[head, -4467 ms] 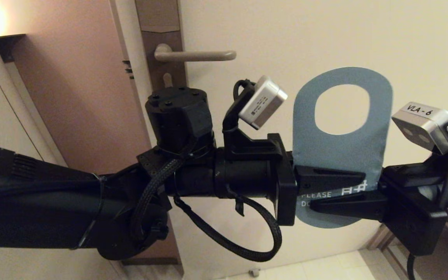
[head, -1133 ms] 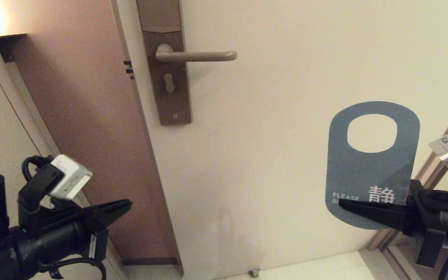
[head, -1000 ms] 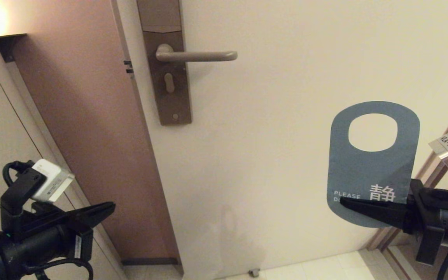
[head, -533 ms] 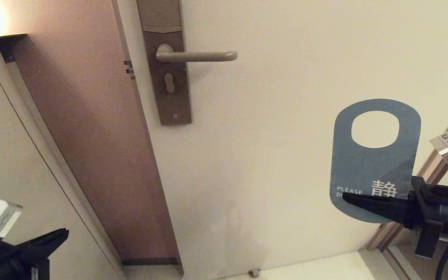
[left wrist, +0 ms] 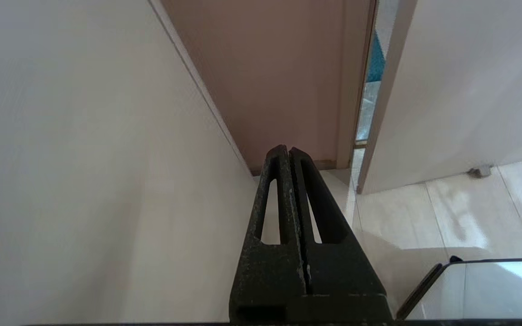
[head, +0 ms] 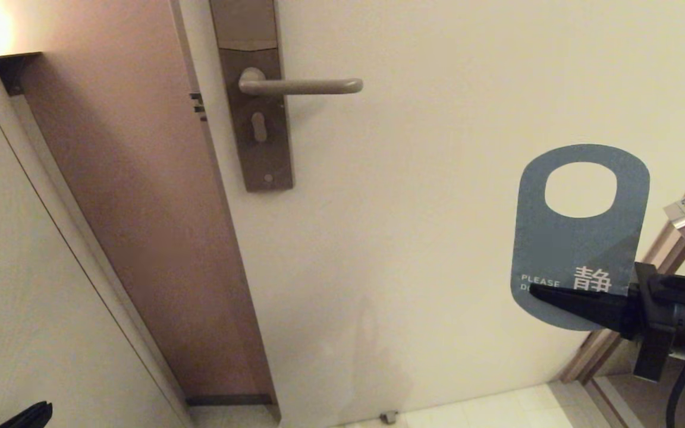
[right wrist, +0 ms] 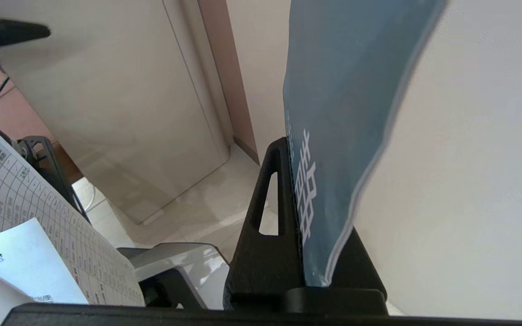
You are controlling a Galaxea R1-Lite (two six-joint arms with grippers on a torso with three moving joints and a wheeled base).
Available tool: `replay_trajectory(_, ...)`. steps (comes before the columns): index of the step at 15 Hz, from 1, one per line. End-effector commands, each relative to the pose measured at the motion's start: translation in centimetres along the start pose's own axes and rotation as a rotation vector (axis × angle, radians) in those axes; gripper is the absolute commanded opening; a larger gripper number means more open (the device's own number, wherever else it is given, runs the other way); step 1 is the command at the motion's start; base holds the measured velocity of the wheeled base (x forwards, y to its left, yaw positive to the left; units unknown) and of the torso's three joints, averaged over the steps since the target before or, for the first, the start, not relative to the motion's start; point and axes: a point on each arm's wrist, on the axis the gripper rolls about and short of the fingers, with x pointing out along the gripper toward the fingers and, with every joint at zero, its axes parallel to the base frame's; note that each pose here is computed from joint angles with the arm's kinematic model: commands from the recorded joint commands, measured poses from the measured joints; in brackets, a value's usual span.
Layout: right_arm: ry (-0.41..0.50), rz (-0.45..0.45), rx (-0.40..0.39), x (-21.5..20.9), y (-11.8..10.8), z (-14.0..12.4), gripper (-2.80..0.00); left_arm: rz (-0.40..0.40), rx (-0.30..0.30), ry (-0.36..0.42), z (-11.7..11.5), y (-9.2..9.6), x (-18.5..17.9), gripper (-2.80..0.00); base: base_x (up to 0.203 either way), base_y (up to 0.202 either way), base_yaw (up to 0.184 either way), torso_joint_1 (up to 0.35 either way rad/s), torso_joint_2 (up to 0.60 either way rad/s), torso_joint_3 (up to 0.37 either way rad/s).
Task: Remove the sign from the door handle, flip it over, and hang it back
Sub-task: Hang the sign back with the other side facing out
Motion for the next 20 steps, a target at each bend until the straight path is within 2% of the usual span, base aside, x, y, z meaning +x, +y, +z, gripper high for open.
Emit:
replay_trajectory(1, -0.005, -0.007, -0.002, -0.1, -0.2, 0.1, -2.80, 0.013, -0.007, -0.052, -0.7, 0.0, -1.0, -2.80, 0.000, 0.000, 0.000, 0.000, 0.00, 0.000)
replay_trajectory(3, -0.010, -0.014, -0.004, -0.2, -0.3, 0.2, -2.80, 0.038, -0.011, -0.061, -1.9, 0.0, -2.1, -2.80, 0.000, 0.000, 0.000, 0.000, 0.00, 0.000)
replay_trajectory(6, -0.026, -0.032, -0.015, -0.3, -0.5, 0.5, -2.80, 0.064, -0.022, -0.131, -3.4, 0.0, -4.4, -2.80, 0.000, 0.000, 0.000, 0.000, 0.00, 0.000)
replay_trajectory(11, -0.041, -0.031, -0.030, -0.4, -0.5, 0.8, -2.80, 0.089, -0.020, -0.319, -5.1, 0.0, -6.8, -2.80, 0.000, 0.000, 0.000, 0.000, 0.00, 0.000)
replay_trajectory(14, -0.063, -0.034, -0.048, -0.5, -0.4, 1.0, -2.80, 0.083, -0.013, -0.342, -5.2, -0.1, -6.9, -2.80, 0.000, 0.000, 0.000, 0.000, 0.00, 0.000)
replay_trajectory(15, -0.068, -0.034, -0.053, -0.6, -0.3, 1.0, -2.80, 0.063, -0.009, -0.345, -5.2, -0.1, -6.9, -2.80, 0.000, 0.000, 0.000, 0.000, 0.00, 0.000)
replay_trajectory(17, -0.076, -0.035, -0.060, -0.7, -0.2, 1.2, -2.80, -0.079, 0.012, -0.349, -5.6, -0.5, -6.6, -2.80, 0.000, 0.000, 0.000, 0.000, 0.00, 0.000)
replay_trajectory(18, -0.078, -0.035, -0.062, -0.8, -0.2, 1.3, -2.80, -0.105, 0.012, -0.335, -6.0, -0.7, -6.2, -2.80, 0.000, 0.000, 0.000, 0.000, 0.00, 0.000)
replay_trajectory(20, -0.082, -0.035, -0.065, -0.7, -0.2, 1.5, -2.80, -0.107, -0.031, -0.337, -6.0, -0.6, -6.3, -2.80, 0.000, 0.000, 0.000, 0.000, 0.00, 0.000)
